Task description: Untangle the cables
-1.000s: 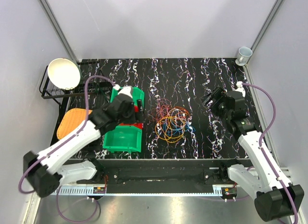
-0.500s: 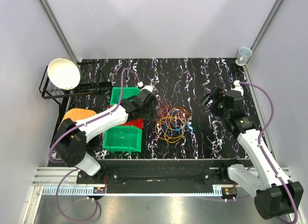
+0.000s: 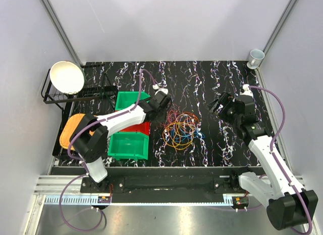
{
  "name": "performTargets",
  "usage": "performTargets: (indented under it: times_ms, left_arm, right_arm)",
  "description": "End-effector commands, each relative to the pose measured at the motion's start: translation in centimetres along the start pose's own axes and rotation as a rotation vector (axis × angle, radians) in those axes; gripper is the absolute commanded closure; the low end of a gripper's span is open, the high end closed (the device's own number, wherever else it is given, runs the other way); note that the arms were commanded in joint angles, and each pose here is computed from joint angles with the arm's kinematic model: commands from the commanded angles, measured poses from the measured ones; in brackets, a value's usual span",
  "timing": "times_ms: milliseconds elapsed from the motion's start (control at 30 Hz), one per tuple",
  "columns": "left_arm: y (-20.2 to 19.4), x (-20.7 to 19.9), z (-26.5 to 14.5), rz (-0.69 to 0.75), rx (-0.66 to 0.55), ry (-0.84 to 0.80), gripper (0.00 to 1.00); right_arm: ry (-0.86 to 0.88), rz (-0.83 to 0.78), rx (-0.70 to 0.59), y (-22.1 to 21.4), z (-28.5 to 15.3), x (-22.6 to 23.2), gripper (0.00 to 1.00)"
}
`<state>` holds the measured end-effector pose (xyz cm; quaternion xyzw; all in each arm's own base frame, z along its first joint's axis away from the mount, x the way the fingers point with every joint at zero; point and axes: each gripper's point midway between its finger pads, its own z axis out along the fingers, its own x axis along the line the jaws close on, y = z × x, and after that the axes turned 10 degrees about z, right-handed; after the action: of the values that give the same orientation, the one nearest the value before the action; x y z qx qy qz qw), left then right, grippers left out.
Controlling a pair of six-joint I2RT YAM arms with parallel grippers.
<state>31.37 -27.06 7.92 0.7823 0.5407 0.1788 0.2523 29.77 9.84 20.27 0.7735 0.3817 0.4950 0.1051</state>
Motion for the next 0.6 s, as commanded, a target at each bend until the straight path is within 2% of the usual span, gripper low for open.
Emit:
performTargets:
  times_ms: [0,33,67,200,267,467,500,567]
  left_arm:
    - [2.5,-0.4,-0.4,-0.008,-0.075,-0.004,0.72]
    - [2.4,-0.3,-0.4,-0.007,-0.070,0.000,0.83]
    - [2.4,-0.2,-0.4,-0.006,-0.070,0.003,1.00]
    - [3.0,-0.8,-1.4,0.015,-0.080,-0.037,1.00]
    - [4.2,-1.1,-3.3,0.016,-0.106,-0.063,1.00]
    - [9.5,-1.5,-10.7,0.044,-0.208,-0.129,1.00]
    - [11.3,-1.7,-12.6,0.040,-0.255,-0.147,1.00]
    - [12.2,-1.7,-14.9,0.044,-0.276,-0.171,1.00]
  right_arm:
    - [0.046,-0.022,-0.011,0.3,-0.1,1.1,0.10]
    - [0.041,-0.019,-0.013,0.3,-0.1,1.1,0.10]
    - [0.040,-0.016,-0.012,0.3,0.0,1.0,0.10]
    - [0.045,-0.009,-0.014,0.4,-0.1,1.3,0.10]
    - [0.049,-0.004,-0.018,0.6,-0.4,1.5,0.10]
    - [0.077,0.010,-0.017,1.0,-1.4,2.6,0.11]
    - [0.082,0.014,-0.013,1.0,-1.5,2.8,0.10]
    - [0.099,0.022,-0.006,0.9,-1.8,3.2,0.12]
